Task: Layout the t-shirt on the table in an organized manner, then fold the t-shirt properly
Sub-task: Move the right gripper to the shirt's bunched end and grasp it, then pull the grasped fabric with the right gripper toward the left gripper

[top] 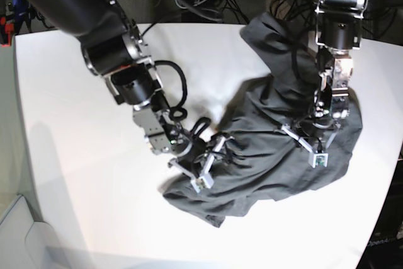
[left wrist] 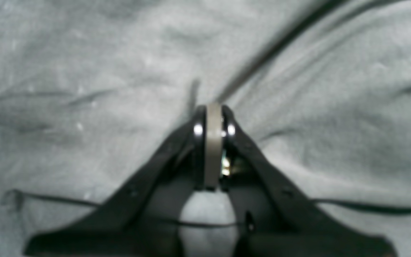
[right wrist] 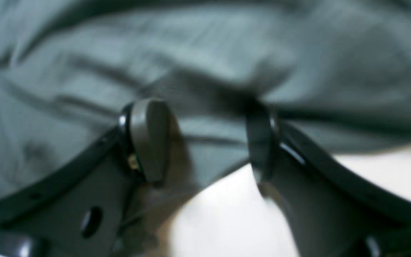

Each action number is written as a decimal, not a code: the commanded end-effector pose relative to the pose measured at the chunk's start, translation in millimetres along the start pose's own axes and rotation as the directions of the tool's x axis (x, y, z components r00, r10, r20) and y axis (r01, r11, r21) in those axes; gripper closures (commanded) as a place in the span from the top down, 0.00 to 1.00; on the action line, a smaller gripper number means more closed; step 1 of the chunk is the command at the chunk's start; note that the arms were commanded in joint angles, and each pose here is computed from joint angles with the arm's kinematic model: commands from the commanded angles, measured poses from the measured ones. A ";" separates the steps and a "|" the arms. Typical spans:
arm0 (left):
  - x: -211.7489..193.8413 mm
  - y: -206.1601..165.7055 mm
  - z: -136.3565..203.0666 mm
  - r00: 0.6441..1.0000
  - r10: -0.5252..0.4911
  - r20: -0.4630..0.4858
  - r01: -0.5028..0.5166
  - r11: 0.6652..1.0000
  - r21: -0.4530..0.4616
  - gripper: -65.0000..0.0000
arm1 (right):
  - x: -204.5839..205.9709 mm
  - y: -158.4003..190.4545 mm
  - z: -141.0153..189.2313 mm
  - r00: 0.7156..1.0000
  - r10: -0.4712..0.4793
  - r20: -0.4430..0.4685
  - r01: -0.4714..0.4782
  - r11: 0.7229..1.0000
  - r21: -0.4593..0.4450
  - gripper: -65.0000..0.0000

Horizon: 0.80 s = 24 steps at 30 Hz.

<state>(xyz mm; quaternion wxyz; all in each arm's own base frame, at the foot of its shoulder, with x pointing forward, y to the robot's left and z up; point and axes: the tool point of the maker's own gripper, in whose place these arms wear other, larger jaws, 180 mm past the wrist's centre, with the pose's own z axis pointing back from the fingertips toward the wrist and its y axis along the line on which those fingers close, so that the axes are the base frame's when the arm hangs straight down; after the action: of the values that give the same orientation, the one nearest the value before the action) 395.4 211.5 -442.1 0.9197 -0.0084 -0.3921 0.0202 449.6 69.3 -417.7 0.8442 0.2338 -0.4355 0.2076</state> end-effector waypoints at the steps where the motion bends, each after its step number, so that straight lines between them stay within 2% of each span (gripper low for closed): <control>1: -51.8 1.7 3.1 0.980 -0.020 -0.198 0.022 1.000 0.012 0.01 | 19.8 5.6 -1.8 0.999 0.021 0.050 -0.022 1.000 0.016 0.55; 8: -72.6 -15.7 4.3 0.942 -0.221 -0.251 0.213 0.975 -0.059 0.01 | -20.4 18.6 0.2 1.000 0.015 -0.008 -0.015 0.999 0.038 0.55; 15: -90.6 14.2 18.6 0.923 -0.267 -0.277 0.268 0.963 -0.035 0.01 | -46.5 21.8 3.0 0.995 0.010 -0.102 -0.005 0.999 0.047 0.55; 21: -83.1 27.9 32.1 0.918 -0.307 -0.251 0.310 0.950 -0.026 0.01 | -48.7 24.3 2.7 0.994 0.015 -0.106 -0.009 0.999 0.052 0.55; 24: -84.1 32.5 36.0 0.915 -0.315 -0.251 0.320 0.947 -0.023 0.01 | -53.7 35.1 1.1 0.990 0.062 -0.125 -0.052 0.995 0.080 0.55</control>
<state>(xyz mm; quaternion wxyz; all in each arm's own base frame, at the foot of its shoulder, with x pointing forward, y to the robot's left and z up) 354.9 224.9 -443.8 0.9182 0.0453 -0.3740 -0.1225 418.1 88.3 -434.9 0.8340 0.2478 -0.4304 0.2403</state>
